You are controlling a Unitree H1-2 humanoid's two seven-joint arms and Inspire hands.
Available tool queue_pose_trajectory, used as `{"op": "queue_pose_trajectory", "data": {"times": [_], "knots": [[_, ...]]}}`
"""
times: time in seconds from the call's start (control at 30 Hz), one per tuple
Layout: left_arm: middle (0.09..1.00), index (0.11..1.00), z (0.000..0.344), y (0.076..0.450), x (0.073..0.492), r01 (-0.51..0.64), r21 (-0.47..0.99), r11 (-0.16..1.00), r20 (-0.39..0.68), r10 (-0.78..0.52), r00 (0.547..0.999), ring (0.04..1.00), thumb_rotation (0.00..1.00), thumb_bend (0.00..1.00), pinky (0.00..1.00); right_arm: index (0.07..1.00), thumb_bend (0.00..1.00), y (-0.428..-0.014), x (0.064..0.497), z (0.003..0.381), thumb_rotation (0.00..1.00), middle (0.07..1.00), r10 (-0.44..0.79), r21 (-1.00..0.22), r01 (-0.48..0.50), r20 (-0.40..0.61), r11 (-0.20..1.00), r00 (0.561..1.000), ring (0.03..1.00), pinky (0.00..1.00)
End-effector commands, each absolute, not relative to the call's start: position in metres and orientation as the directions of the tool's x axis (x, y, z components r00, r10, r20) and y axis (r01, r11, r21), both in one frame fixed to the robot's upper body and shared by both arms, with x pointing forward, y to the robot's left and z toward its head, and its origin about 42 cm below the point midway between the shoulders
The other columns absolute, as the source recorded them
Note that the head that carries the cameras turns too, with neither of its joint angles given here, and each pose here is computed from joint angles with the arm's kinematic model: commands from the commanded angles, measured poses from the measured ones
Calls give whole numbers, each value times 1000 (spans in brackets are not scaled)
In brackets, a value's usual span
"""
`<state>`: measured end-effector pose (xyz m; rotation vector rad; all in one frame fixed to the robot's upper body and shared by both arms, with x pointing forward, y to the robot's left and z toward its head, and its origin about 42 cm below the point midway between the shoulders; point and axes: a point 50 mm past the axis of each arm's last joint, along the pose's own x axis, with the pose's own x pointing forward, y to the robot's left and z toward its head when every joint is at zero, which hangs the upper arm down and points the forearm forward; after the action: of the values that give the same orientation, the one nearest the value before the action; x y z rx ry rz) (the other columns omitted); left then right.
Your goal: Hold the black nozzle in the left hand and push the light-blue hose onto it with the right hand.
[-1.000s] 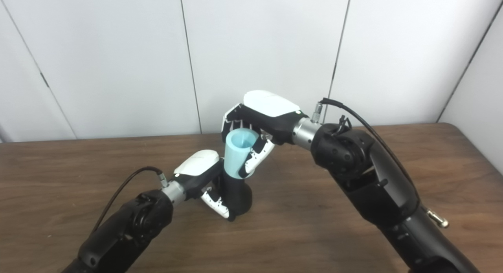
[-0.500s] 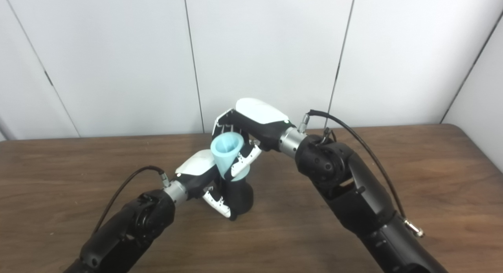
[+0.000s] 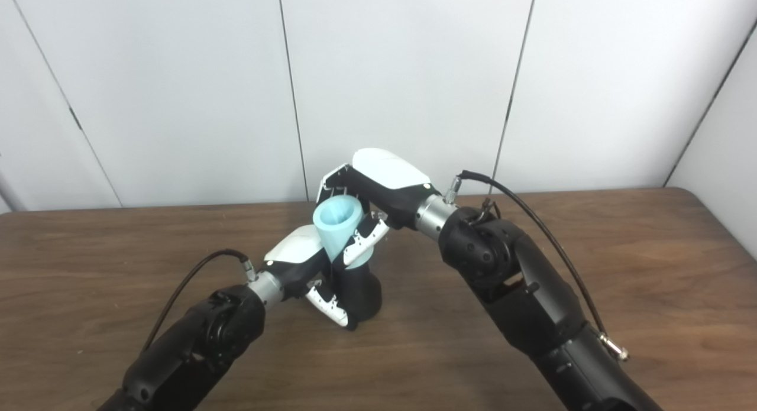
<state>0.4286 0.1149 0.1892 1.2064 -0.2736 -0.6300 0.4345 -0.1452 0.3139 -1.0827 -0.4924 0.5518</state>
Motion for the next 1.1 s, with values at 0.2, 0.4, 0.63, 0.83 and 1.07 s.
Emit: {"op": "queue_pose_trajectory", "data": {"times": [0.2,0.4,0.63,0.83,1.07], "knots": [[452,492,153,119,416,425,900,98,-296,-578,761,480,0,527,497,505,519,-171,424,313,0,479,605,-927,-172,70,333,793,417,362],[451,491,157,119,417,414,905,96,-289,-576,765,477,0,527,493,504,519,-176,419,294,0,482,561,-907,-197,51,372,826,416,355],[457,489,157,119,416,404,910,95,-280,-577,767,471,0,527,461,493,519,-171,413,281,0,498,571,-908,-218,28,357,820,417,362],[456,490,157,117,417,403,910,98,-278,-576,769,471,0,527,458,489,519,-165,410,276,0,499,597,-911,-228,24,343,802,414,352],[452,491,157,116,419,408,907,104,-279,-576,769,475,0,527,477,500,519,-155,403,267,0,482,653,-915,-260,3,307,758,411,345]]}}
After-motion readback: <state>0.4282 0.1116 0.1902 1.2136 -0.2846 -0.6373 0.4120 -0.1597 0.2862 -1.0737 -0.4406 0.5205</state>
